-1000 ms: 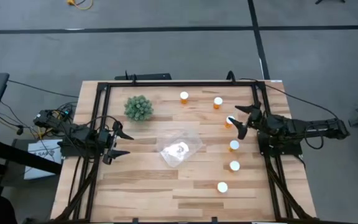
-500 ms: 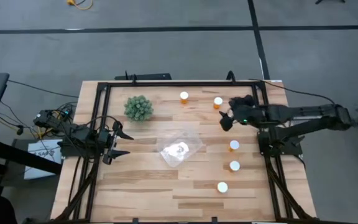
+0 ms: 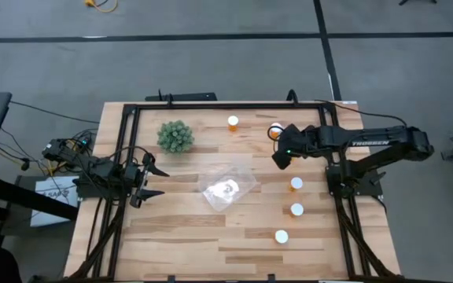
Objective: Pick and place pill bottles into a basket
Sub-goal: Put the orange medicine bottle into the transparent bin
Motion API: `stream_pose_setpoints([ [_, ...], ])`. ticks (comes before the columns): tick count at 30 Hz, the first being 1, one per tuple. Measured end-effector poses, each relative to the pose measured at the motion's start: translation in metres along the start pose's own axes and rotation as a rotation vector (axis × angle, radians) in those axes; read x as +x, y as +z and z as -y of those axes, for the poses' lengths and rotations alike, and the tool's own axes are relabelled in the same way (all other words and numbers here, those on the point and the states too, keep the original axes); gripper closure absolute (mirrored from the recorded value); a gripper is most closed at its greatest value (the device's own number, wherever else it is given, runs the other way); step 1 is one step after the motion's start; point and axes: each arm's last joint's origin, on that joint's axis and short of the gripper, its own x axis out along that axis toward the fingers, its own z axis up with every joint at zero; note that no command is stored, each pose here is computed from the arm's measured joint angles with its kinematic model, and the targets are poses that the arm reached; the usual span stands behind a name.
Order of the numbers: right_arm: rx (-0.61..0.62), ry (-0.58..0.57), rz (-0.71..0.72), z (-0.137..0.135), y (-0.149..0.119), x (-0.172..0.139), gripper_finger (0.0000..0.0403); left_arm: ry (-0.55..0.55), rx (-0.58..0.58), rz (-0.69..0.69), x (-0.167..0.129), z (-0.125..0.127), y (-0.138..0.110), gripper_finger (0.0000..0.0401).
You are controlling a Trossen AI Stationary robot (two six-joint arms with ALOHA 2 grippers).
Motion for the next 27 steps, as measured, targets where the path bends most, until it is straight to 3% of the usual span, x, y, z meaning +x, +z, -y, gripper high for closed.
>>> stream_pose_setpoints([
  [17, 0.104, -0.052, -0.093, 0.012, -0.037, 0.051, 0.0091, 0.0, 0.0, 0.0, 0.0, 0.0, 0.0, 0.0124],
  [27, 0.126, -0.057, -0.073, 0.02, -0.041, 0.07, 0.0091, 0.0, 0.0, 0.0, 0.0, 0.0, 0.0, 0.0124],
])
